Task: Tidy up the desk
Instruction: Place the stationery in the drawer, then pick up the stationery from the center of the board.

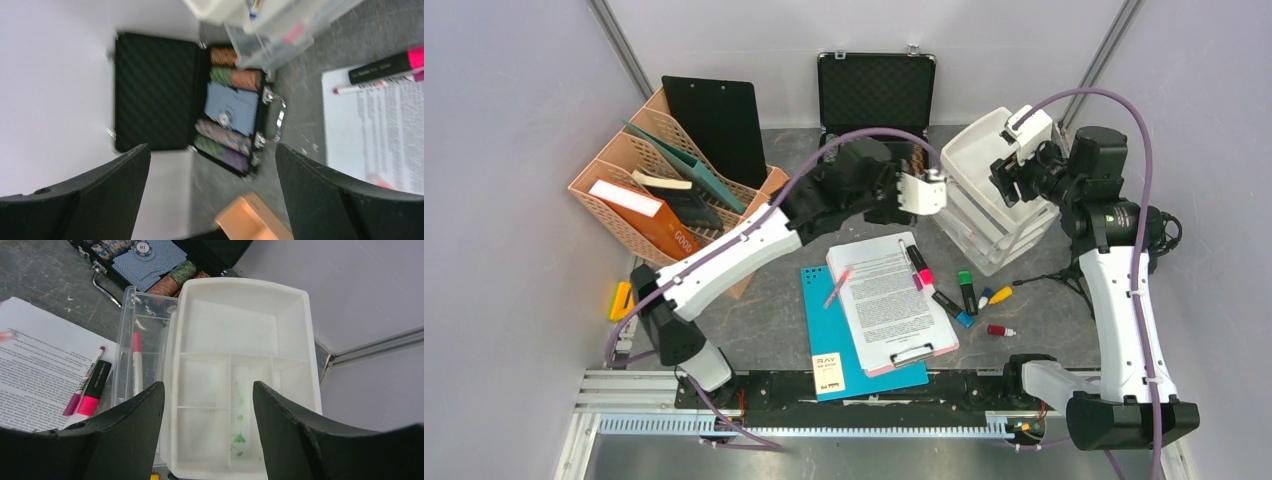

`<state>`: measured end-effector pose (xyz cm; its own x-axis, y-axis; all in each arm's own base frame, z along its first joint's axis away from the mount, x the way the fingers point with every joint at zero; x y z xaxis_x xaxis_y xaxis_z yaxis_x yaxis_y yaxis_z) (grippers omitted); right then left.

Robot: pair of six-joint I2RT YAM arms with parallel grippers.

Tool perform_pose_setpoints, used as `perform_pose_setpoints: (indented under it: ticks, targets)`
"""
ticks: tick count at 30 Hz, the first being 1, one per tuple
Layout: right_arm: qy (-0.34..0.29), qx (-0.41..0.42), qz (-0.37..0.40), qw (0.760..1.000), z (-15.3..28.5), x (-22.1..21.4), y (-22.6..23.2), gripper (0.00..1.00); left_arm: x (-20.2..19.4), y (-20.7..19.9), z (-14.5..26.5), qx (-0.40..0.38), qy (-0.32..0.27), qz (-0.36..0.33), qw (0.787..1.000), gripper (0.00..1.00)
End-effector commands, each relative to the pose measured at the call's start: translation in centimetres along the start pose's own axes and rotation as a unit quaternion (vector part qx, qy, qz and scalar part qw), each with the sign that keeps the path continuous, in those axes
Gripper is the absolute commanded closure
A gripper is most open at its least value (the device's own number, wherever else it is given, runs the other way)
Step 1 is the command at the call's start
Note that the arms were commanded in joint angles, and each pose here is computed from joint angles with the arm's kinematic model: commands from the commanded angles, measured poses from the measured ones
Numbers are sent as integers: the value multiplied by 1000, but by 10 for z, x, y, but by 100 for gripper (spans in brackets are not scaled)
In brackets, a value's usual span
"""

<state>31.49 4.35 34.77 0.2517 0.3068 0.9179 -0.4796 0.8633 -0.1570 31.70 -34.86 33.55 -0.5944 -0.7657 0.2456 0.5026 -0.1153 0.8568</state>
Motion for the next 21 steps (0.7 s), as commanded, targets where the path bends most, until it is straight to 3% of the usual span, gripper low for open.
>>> perform_pose_setpoints:
  ticks: [1, 6, 10, 15, 21]
  targets:
    - [-37, 16, 8, 999, 6, 21, 9, 30, -49, -62, 16, -77, 73, 203, 973, 0]
    - [-36, 16, -3, 999, -2, 12, 9, 29, -80, -136, 21, -165, 101, 329, 924, 0]
    - [-39, 22, -16, 999, -8, 3, 13, 30, -95, -190, 15, -210, 130, 371, 895, 0]
    - [-59, 22, -29, 998, -10, -7, 18, 29, -113, -235, 1, -232, 182, 378, 877, 3]
    - [-59, 21, -36, 997, -13, -20, 22, 29, -116, -255, -6, -252, 188, 381, 869, 12]
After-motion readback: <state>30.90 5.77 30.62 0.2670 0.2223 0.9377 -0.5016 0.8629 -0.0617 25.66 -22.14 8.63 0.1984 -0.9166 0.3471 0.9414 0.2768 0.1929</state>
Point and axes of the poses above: each gripper's point midway between its finger pads, its own z axis back along the fingers, its own y axis along the line the jaws close on, x = y × z, the point moved 2 cm from there along z, back along the fingers, and after that the axes turned 12 degrees about -z, right-handed, at the moved point
